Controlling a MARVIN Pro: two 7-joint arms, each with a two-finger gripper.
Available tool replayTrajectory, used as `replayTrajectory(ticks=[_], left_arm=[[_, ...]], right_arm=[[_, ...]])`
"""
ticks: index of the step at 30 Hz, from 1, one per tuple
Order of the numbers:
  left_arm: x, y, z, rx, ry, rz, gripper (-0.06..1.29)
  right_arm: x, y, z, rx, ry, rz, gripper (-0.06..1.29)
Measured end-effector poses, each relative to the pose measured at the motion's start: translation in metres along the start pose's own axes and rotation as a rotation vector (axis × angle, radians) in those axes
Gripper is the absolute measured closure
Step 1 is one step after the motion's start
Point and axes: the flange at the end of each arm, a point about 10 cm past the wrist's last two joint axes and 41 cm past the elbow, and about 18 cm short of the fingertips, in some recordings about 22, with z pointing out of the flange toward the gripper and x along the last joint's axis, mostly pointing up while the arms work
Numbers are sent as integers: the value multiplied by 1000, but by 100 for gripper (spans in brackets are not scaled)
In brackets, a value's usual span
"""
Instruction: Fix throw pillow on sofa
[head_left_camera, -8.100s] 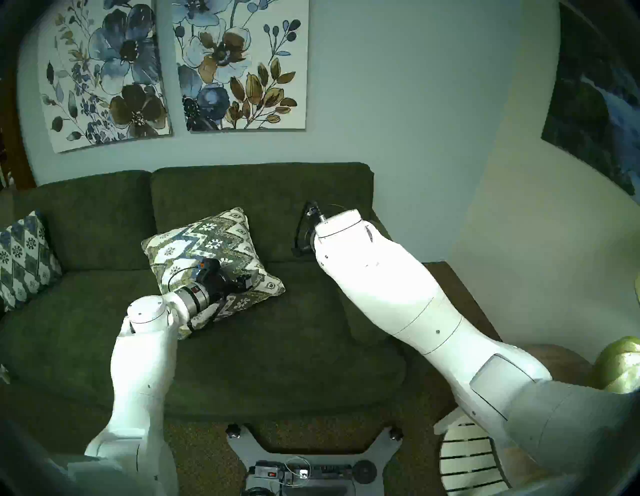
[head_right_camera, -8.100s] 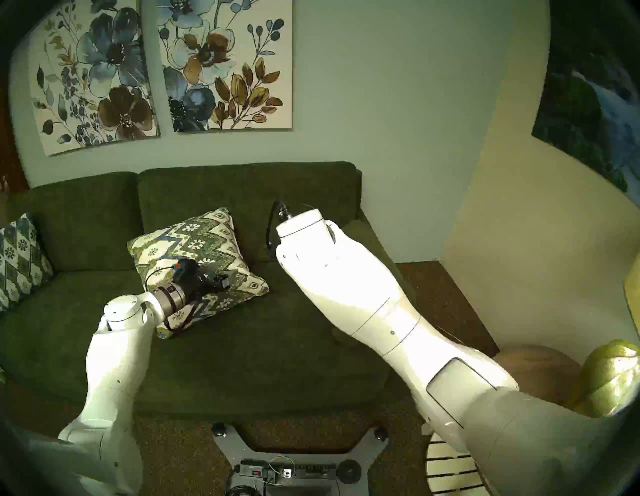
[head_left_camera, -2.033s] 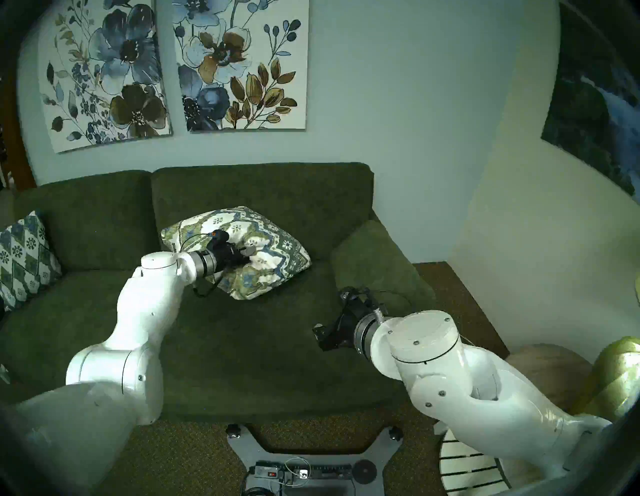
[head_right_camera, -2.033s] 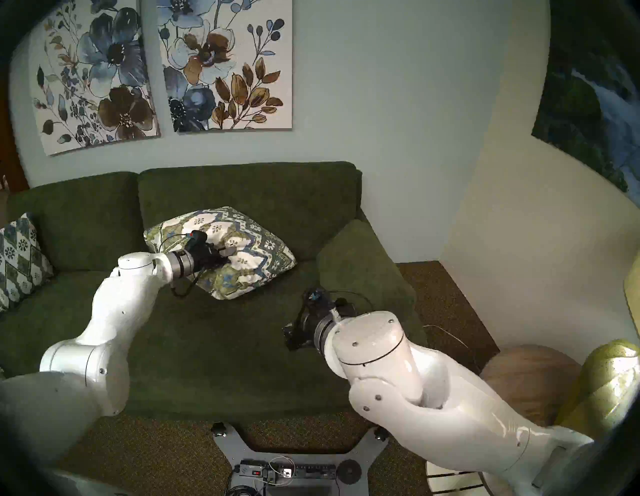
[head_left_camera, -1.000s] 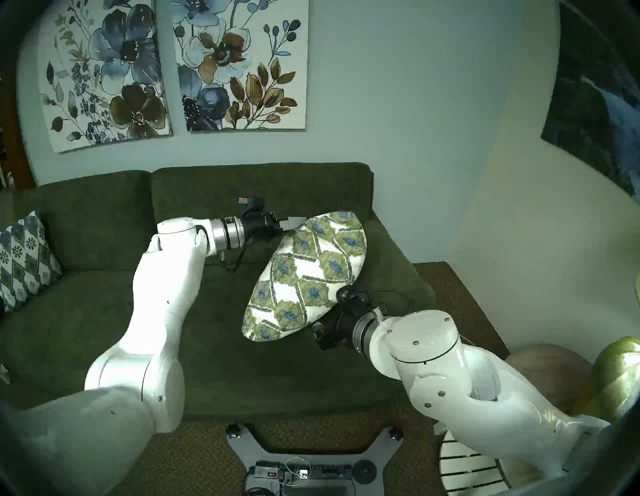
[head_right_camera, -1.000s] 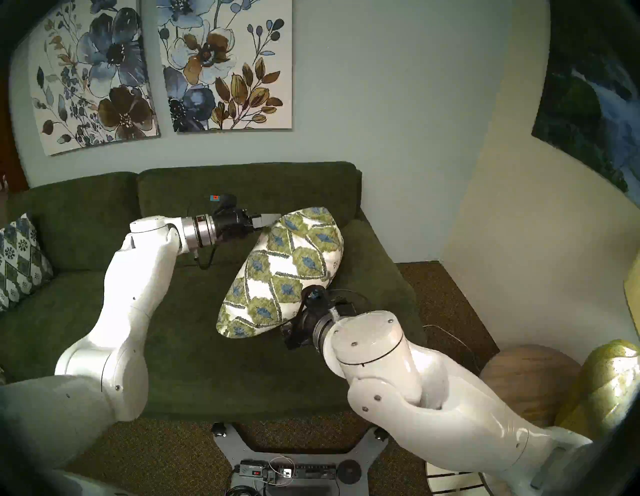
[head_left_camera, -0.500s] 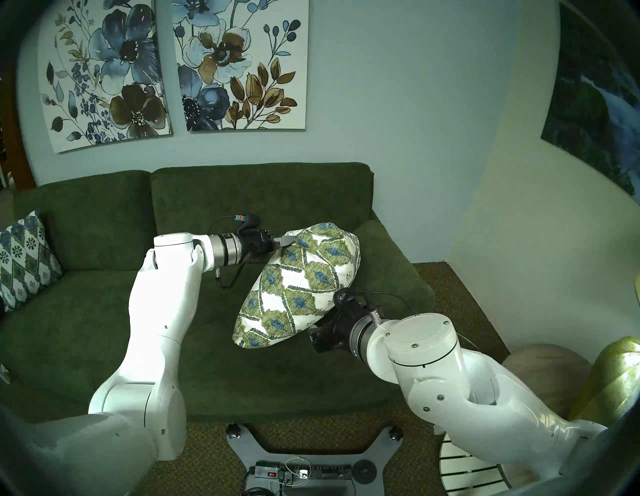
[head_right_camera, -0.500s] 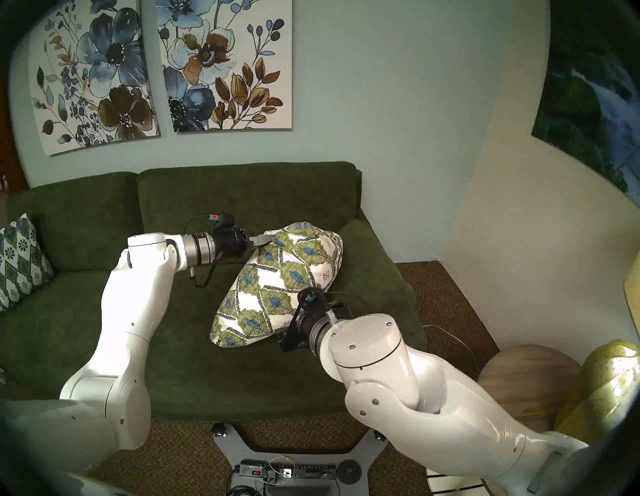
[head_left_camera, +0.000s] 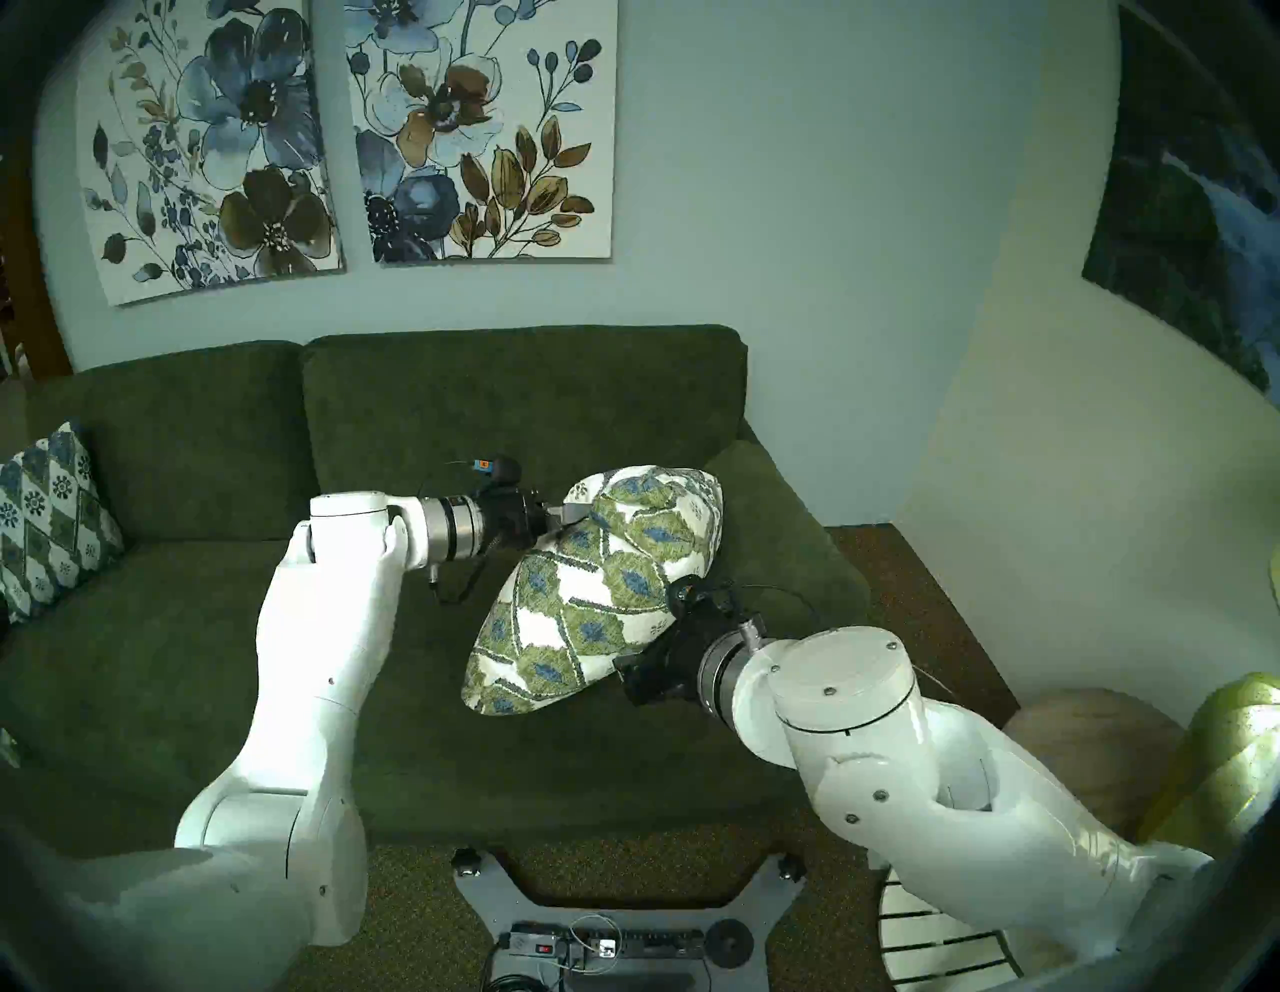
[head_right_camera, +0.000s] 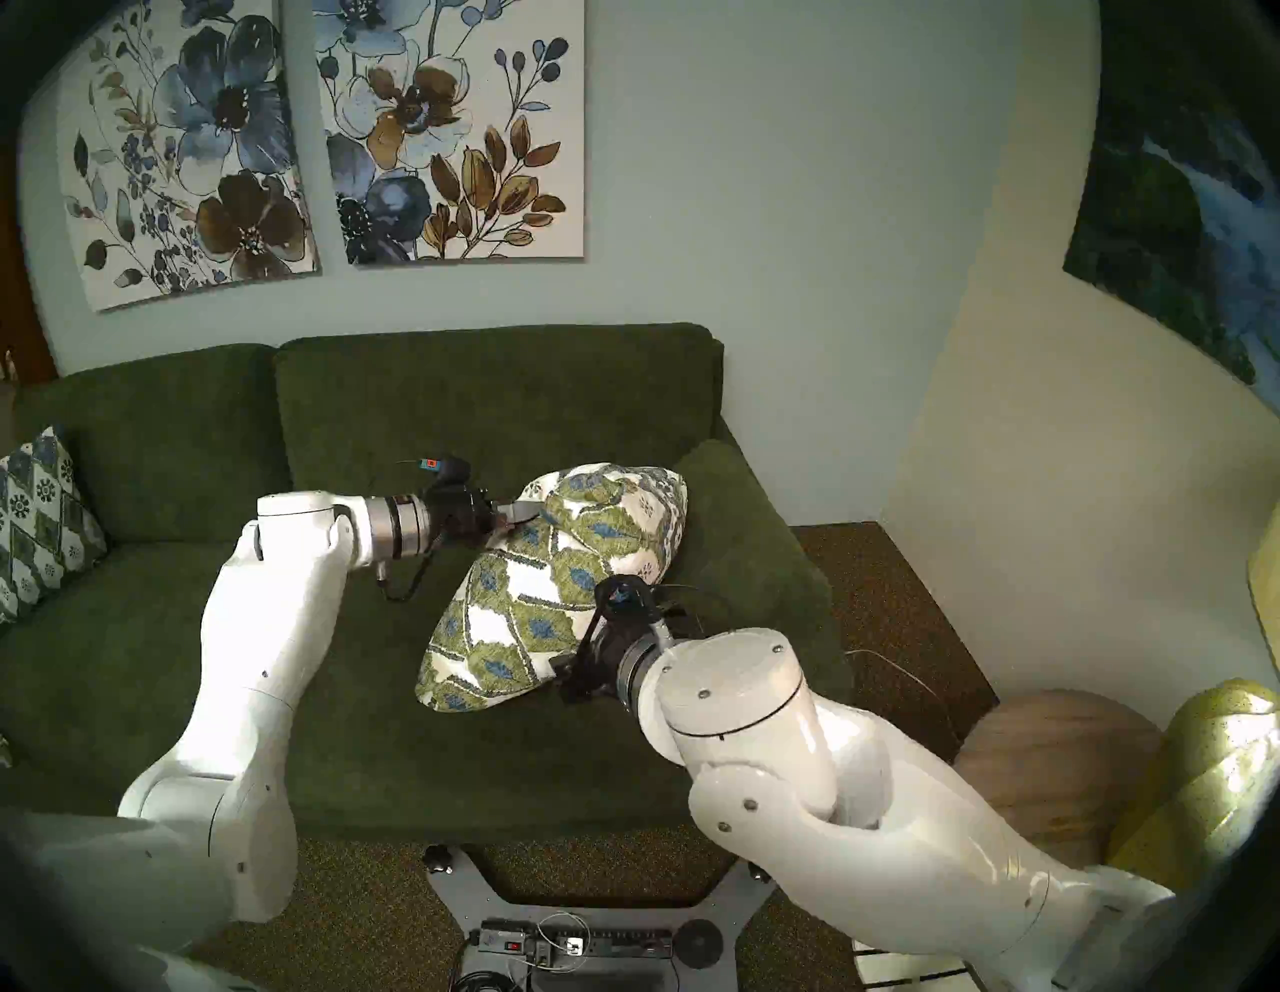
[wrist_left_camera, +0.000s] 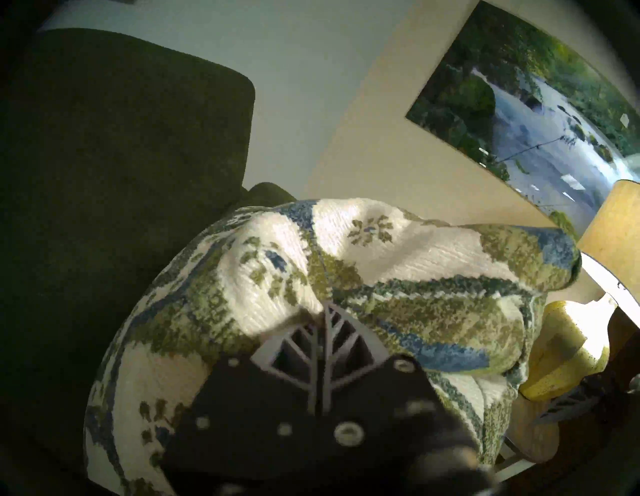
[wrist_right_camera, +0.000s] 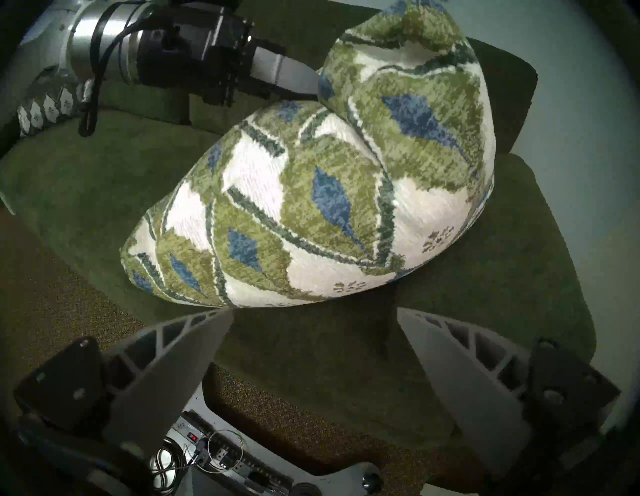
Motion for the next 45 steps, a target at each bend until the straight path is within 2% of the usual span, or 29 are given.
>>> replayTrajectory(ticks=[6,11,17,22,25,30,34,38,45], left_arm=[[-7,2,0,-17,-13,-3,125],[-9,1,-2,-19,-12,-3,125],[-10,-5,-5,-7,-2,-4,125],[-9,-8,-7,-2,4,-3,125],[-9,-10,-8,0,7,-3,125],[-9,-12,-9,1,12,-5,125],[-9,-15,-11,1,15,-9,125],[-9,-18,-13,-1,20,-14,125],[-9,-25,-19,-1,30,-29,125]], right_arm=[[3,1,-2,-5,12,-6,-1],[15,7,-10,-22,55,-28,-1],[38,19,-26,-56,136,-64,-1],[45,26,-29,-64,148,-86,-1],[45,28,-24,-60,131,-97,-1],[41,35,-1,-63,68,-109,-1],[43,43,11,-81,46,-109,-1],[53,52,17,-100,50,-104,-1],[77,62,17,-115,91,-95,-1]])
